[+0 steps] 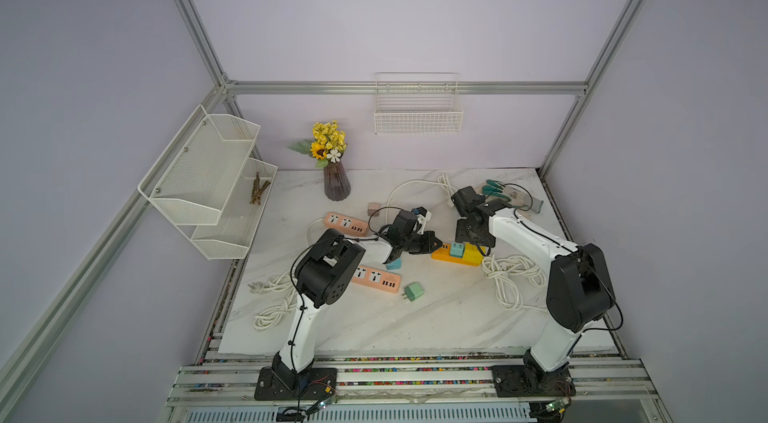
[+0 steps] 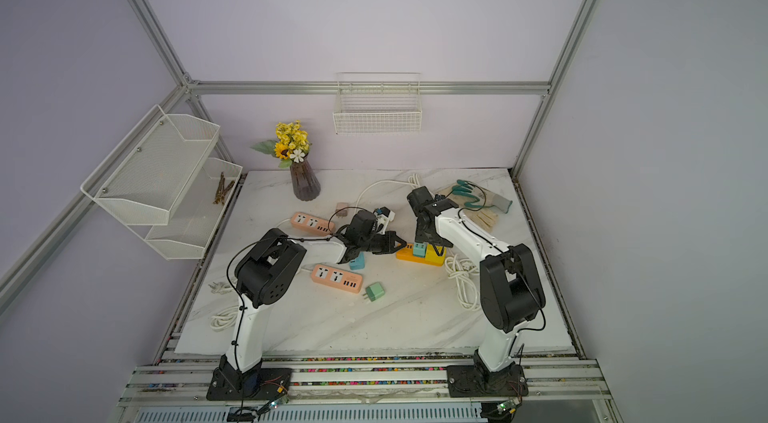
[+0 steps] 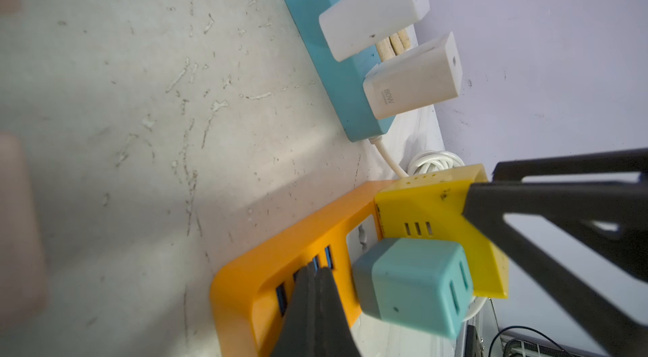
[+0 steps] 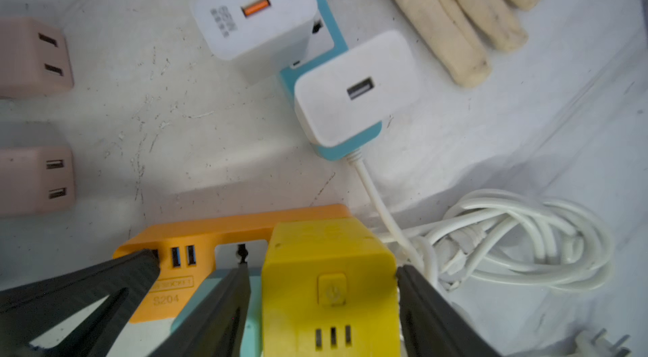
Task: Pull the plug off the socket
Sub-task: Remove the plug from the socket, then place the plug at the center of the board, then remove the plug from the socket.
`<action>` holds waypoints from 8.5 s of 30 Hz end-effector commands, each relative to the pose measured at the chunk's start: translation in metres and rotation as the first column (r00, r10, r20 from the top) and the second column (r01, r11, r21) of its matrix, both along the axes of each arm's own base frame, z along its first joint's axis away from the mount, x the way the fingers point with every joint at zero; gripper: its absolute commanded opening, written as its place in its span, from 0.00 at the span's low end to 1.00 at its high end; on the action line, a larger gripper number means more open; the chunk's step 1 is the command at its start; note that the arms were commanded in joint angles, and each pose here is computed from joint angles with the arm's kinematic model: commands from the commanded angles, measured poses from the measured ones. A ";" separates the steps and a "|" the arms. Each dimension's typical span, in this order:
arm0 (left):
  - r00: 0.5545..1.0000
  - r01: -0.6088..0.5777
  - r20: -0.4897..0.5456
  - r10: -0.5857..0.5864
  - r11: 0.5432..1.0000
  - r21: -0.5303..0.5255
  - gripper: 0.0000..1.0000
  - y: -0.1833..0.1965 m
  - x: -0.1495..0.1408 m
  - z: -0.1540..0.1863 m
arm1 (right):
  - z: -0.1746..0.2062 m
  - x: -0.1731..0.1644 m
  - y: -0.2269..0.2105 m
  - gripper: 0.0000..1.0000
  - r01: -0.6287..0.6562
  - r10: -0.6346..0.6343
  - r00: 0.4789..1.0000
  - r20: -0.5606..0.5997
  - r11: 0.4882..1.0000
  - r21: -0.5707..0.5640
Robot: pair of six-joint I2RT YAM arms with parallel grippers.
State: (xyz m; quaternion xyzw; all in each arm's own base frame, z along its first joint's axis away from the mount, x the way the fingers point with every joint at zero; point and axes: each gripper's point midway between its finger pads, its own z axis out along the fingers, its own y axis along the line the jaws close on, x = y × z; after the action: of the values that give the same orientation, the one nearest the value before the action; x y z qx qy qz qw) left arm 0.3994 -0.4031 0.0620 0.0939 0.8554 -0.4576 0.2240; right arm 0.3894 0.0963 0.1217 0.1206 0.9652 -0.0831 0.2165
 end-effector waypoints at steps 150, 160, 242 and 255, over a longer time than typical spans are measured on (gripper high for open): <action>0.985 0.046 0.173 -0.025 0.992 -0.115 0.33 -0.001 -0.004 0.081 | 0.051 -0.050 -0.010 1.00 0.050 -0.101 0.957 0.271 0.981 0.189; 0.992 0.063 0.119 -0.047 0.990 -0.128 0.24 -0.023 0.012 0.056 | 0.026 -0.033 -0.006 0.98 0.084 -0.126 0.963 0.237 0.980 0.180; 0.803 -0.033 -0.565 0.188 0.962 0.272 0.00 0.021 -0.082 -0.132 | 0.003 -0.003 0.011 0.00 0.137 -0.170 0.976 0.133 0.964 0.229; 0.731 0.031 -0.648 0.214 0.938 0.344 0.00 0.036 -0.106 -0.172 | 0.029 0.011 0.030 0.00 0.046 -0.097 0.981 0.166 0.956 0.290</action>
State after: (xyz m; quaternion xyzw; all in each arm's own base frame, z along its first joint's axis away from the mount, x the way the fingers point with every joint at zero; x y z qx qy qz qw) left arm 0.3690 -0.4464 0.0483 0.0213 0.8542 -0.5154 0.0659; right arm 0.3547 0.1037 0.0807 0.1945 0.9662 -0.0253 0.1671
